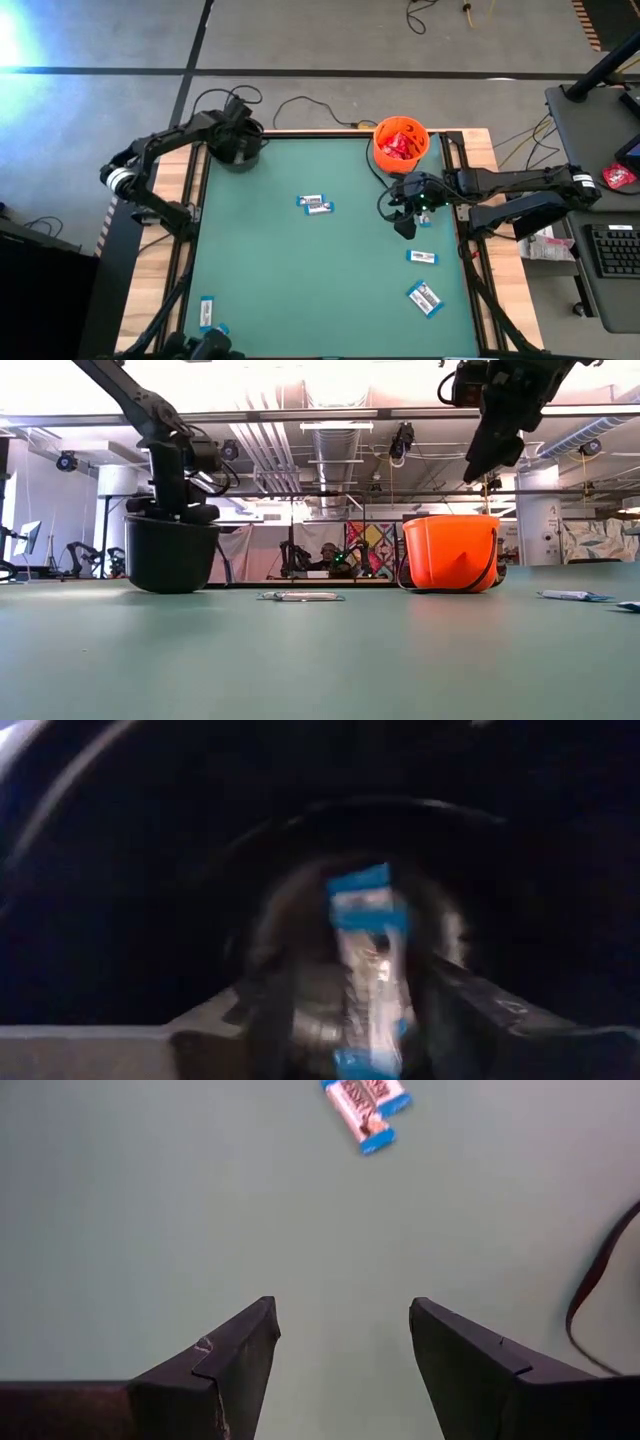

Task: Sort candy by brand, put in halloween buckets
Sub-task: Put the white candy into the black bucket

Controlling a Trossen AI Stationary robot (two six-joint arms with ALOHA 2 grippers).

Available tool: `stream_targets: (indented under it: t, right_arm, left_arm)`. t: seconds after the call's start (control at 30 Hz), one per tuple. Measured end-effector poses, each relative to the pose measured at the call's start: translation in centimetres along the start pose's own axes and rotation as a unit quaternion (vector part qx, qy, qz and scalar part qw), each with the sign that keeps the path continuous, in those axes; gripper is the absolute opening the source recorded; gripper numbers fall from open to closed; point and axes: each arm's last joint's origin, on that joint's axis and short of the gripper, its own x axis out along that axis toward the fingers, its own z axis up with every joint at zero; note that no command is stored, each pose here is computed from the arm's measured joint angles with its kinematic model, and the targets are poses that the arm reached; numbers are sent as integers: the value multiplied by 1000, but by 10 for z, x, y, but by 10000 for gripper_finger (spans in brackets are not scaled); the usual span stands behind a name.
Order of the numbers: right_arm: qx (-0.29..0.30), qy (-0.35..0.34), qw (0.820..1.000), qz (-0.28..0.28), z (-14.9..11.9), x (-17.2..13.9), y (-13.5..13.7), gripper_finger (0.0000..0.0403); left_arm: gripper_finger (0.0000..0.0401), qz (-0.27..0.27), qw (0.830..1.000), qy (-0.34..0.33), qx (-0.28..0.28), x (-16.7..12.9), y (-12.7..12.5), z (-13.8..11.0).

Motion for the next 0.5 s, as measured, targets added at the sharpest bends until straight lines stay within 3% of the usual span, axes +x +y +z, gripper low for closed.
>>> stream_targets:
  t: [0.2, 0.3, 0.4, 0.5]
  right_arm:
    - [-6, 2, 1000, 4, -1, 0, 3, 219]
    - [-9, -5, 1000, 6, 0, 0, 3, 219]
    - [-19, -13, 1000, 5, 2, 0, 4, 219]
    - [-33, -30, 999, 10, 5, 1, 5, 219]
  left_arm:
    - [243, -13, 999, -9, 28, -49, 5, 8]
    - [272, -61, 996, -47, 43, -89, 0, 7]
    - [292, -142, 980, -122, 72, -126, -16, -2]
    - [298, -217, 947, -193, 135, -147, -39, -20]
